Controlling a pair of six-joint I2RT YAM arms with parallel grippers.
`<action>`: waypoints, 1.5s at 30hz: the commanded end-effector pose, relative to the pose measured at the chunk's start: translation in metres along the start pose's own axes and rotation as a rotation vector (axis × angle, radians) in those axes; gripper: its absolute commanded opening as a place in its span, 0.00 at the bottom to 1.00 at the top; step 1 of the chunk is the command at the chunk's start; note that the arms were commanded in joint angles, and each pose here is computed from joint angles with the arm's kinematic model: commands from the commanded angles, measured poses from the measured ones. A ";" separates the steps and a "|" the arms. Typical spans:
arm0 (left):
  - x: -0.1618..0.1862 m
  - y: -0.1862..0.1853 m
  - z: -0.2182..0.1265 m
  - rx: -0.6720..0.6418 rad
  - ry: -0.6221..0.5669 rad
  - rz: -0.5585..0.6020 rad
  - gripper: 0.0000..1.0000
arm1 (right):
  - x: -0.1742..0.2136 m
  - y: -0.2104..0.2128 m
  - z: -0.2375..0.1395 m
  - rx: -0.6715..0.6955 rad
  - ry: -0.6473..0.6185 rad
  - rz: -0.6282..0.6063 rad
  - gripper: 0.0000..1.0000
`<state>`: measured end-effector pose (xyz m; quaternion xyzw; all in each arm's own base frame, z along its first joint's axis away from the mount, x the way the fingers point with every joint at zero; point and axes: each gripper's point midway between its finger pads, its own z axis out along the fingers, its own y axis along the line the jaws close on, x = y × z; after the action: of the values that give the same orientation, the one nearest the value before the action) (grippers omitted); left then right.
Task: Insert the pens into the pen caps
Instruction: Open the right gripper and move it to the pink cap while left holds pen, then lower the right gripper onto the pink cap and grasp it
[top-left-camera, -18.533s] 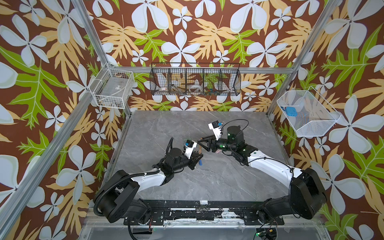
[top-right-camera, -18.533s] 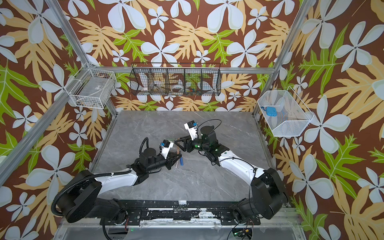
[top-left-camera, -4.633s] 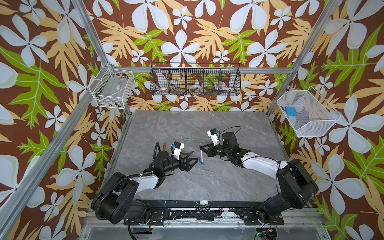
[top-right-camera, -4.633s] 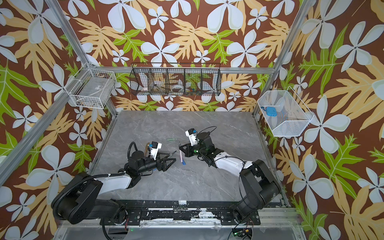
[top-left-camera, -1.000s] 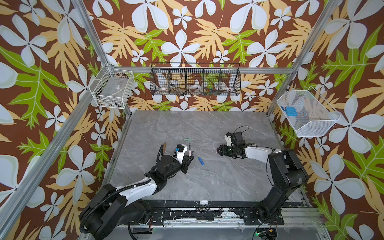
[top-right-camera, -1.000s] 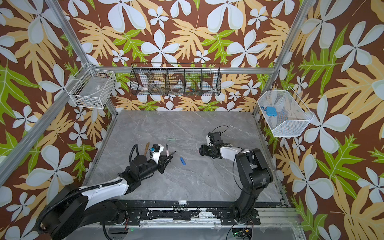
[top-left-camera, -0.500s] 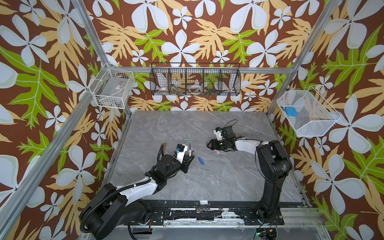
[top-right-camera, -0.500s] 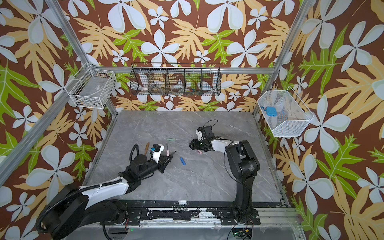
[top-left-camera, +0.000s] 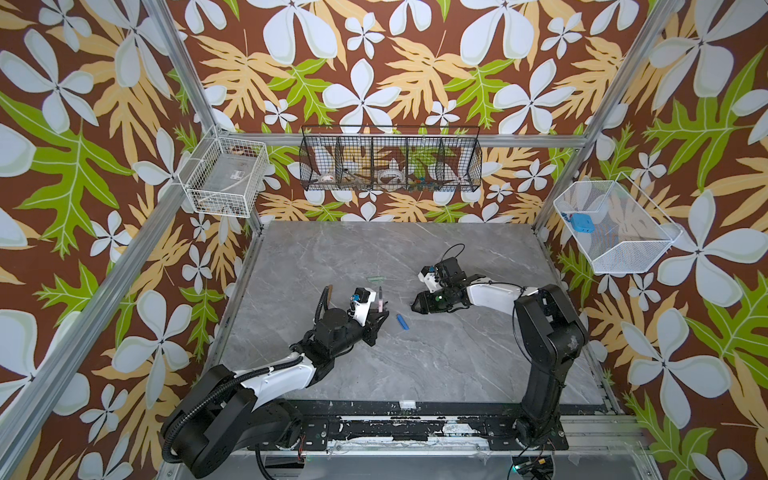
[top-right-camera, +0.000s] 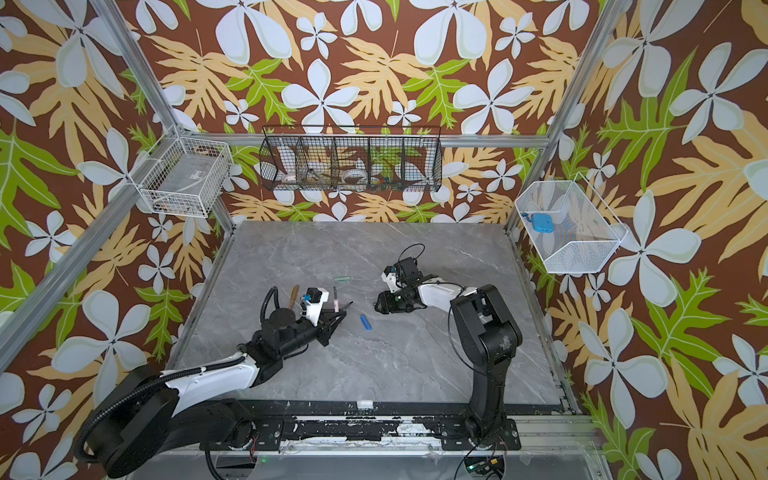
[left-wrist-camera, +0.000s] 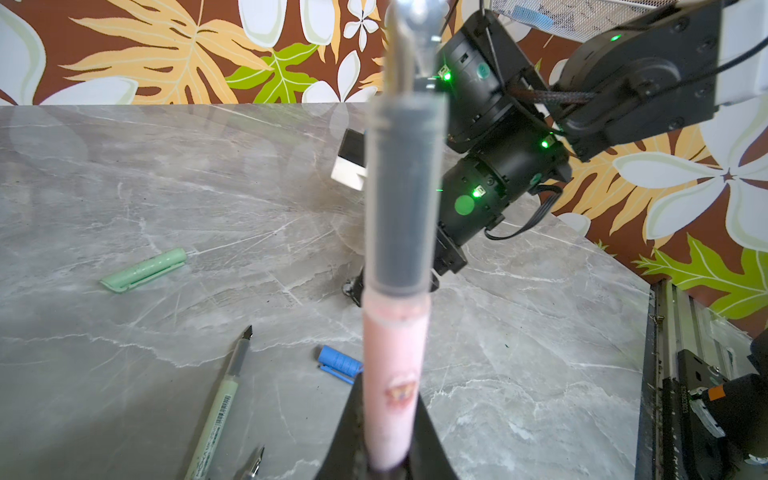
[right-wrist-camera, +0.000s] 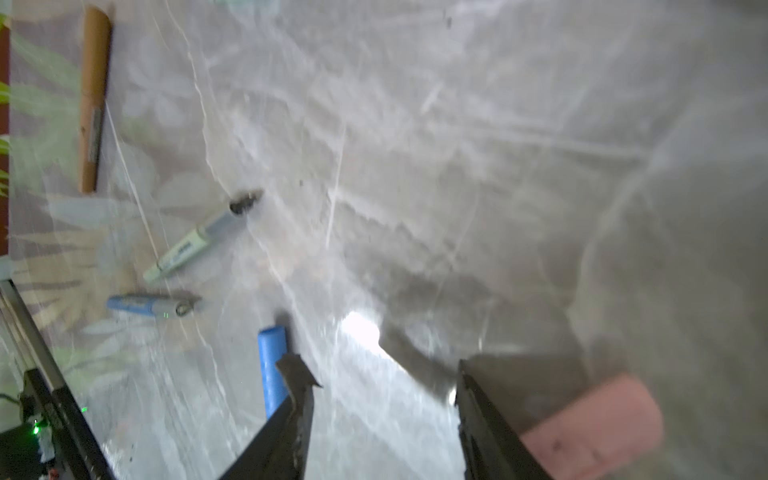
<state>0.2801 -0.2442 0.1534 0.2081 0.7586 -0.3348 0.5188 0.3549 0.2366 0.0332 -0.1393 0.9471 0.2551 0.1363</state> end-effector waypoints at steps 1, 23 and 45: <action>-0.005 -0.002 0.002 0.011 -0.014 0.008 0.00 | 0.019 -0.004 -0.017 0.055 0.056 0.003 0.55; -0.002 -0.017 0.003 0.097 0.006 -0.002 0.00 | -0.002 -0.046 -0.025 0.327 0.179 0.037 0.58; 0.000 -0.033 0.002 0.194 0.008 0.007 0.00 | 0.005 -0.052 0.003 0.369 0.198 0.009 0.30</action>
<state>0.2619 -0.2644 0.1547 0.2522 0.7398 -0.3913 0.4858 0.3724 0.1897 0.0156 -0.1285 0.9876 0.0561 0.0713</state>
